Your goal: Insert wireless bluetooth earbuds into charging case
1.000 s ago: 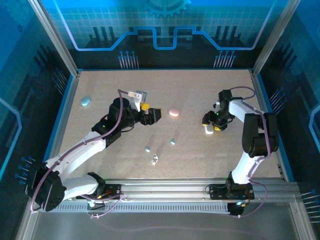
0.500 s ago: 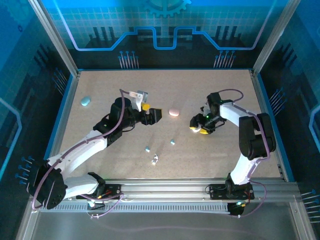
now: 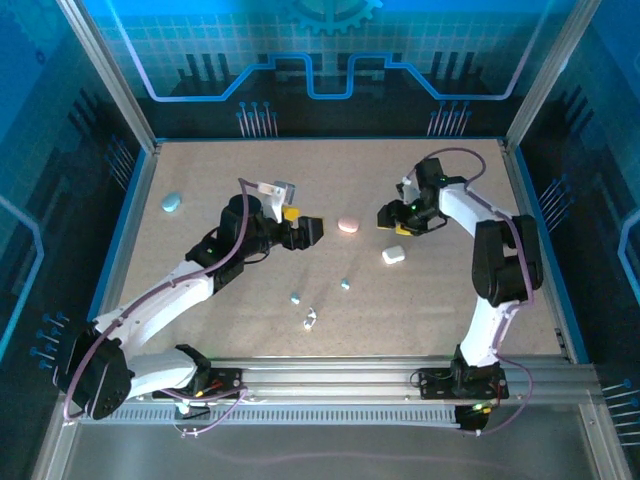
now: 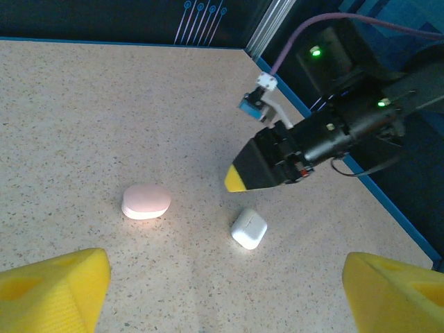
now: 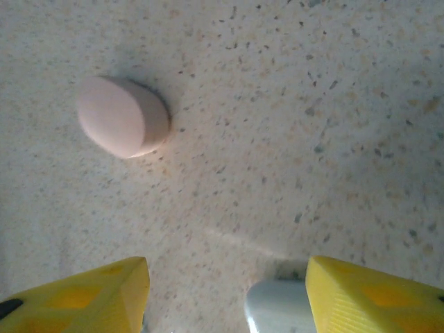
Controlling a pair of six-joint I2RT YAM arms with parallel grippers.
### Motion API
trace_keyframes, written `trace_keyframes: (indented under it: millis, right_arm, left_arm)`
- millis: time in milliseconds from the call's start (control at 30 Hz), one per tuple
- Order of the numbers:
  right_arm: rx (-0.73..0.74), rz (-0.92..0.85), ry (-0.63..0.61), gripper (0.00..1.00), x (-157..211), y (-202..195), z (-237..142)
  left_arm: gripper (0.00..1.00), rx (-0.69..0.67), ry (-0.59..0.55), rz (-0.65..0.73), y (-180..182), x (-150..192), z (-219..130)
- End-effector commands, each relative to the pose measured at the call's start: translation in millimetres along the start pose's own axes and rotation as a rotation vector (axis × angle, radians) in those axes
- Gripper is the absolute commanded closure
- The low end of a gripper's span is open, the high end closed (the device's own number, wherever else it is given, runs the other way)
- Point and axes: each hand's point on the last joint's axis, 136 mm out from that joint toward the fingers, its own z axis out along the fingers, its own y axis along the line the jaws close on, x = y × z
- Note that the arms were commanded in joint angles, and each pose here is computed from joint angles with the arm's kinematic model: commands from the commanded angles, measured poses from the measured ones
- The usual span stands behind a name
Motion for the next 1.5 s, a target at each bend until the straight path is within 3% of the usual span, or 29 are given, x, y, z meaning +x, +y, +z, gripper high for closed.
trace_keyframes:
  millis: [0, 633, 1200, 1467]
  right_arm:
    - [-0.005, 0.004, 0.093, 0.39, 14, -10, 16]
    - [-0.033, 0.018, 0.157, 0.38, 80, 0, 4]
    - [0.304, -0.141, 0.049, 0.33, 99, -7, 9]
    - [0.392, -0.184, 0.080, 0.36, 106, -11, 19]
  left_arm:
    - [0.12, 0.014, -0.047, 0.001, -8, -18, -12]
    - [0.12, 0.026, -0.042, -0.002, -7, -14, -7]
    - [0.12, 0.022, -0.053, 0.015, -7, -15, -12]
    - [0.11, 0.022, -0.056, 0.021, -7, -15, -11]
